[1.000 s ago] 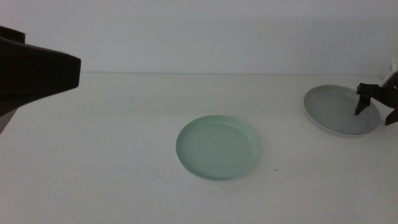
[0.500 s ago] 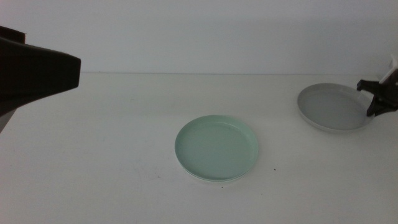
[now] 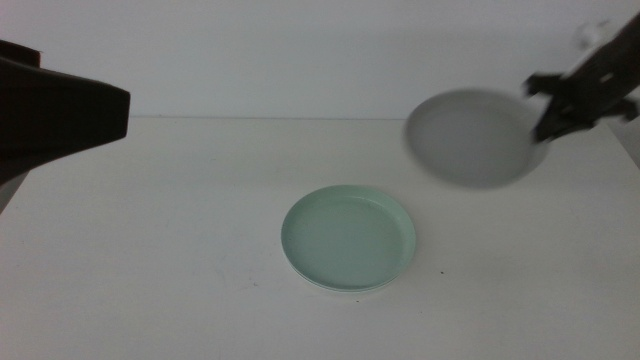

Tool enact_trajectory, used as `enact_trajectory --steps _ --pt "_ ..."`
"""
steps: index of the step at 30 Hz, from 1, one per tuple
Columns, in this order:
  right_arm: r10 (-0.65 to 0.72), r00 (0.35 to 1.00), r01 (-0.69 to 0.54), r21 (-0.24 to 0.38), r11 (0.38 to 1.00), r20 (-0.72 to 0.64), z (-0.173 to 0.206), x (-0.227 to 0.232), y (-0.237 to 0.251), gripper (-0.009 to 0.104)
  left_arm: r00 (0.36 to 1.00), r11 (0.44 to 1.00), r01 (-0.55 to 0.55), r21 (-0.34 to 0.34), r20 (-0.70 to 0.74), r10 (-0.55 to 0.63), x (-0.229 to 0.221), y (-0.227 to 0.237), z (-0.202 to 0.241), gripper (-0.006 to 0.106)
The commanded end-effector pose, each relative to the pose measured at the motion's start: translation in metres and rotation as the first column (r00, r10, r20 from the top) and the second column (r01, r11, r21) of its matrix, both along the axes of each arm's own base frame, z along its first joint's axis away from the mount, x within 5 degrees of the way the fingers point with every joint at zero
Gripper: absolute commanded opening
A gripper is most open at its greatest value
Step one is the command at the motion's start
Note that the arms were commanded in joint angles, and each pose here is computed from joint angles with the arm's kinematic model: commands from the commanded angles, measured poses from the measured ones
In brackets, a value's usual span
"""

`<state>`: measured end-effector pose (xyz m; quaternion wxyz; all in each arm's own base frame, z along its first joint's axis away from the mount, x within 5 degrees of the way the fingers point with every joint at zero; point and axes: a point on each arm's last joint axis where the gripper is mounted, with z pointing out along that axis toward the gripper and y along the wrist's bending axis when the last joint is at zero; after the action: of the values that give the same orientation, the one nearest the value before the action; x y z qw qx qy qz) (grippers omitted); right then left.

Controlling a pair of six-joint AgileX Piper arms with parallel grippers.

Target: Stack the three bowls on top of each other.

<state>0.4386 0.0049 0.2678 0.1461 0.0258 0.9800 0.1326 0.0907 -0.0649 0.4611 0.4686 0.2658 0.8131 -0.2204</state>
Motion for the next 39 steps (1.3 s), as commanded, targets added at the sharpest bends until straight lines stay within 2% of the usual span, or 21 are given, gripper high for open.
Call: enact_trajectory --steps 1,3,7,11,16,39 --pt "0.063 0.998 -0.063 0.007 0.998 -0.012 -0.010 -0.012 0.030 -0.003 1.000 1.000 -0.006 -0.015 0.009 0.006 0.000 0.000 0.001 0.094" --pt "0.099 0.995 -0.099 0.008 0.995 -0.012 -0.019 -0.023 0.052 -0.003 1.000 1.000 -0.006 -0.015 0.009 0.006 0.000 0.000 0.001 0.094" --pt "0.143 0.990 -0.143 0.064 0.988 -0.005 -0.035 -0.038 0.092 -0.003 1.000 1.000 -0.006 -0.015 0.009 0.006 0.000 0.000 0.001 0.094" --pt "0.221 0.975 -0.221 0.046 0.974 0.000 -0.040 -0.047 0.122 -0.003 1.000 1.000 -0.006 -0.015 0.009 0.006 0.000 0.000 0.001 0.094" --pt "0.252 0.967 -0.254 0.037 0.967 0.047 -0.041 -0.051 0.148 -0.003 1.000 1.000 -0.006 -0.015 0.009 0.006 0.000 0.000 0.001 0.094" --pt "0.274 0.962 -0.274 0.032 0.961 0.005 -0.065 -0.050 0.166 -0.003 1.000 1.000 -0.006 -0.015 0.009 0.006 0.000 0.000 0.001 0.094"
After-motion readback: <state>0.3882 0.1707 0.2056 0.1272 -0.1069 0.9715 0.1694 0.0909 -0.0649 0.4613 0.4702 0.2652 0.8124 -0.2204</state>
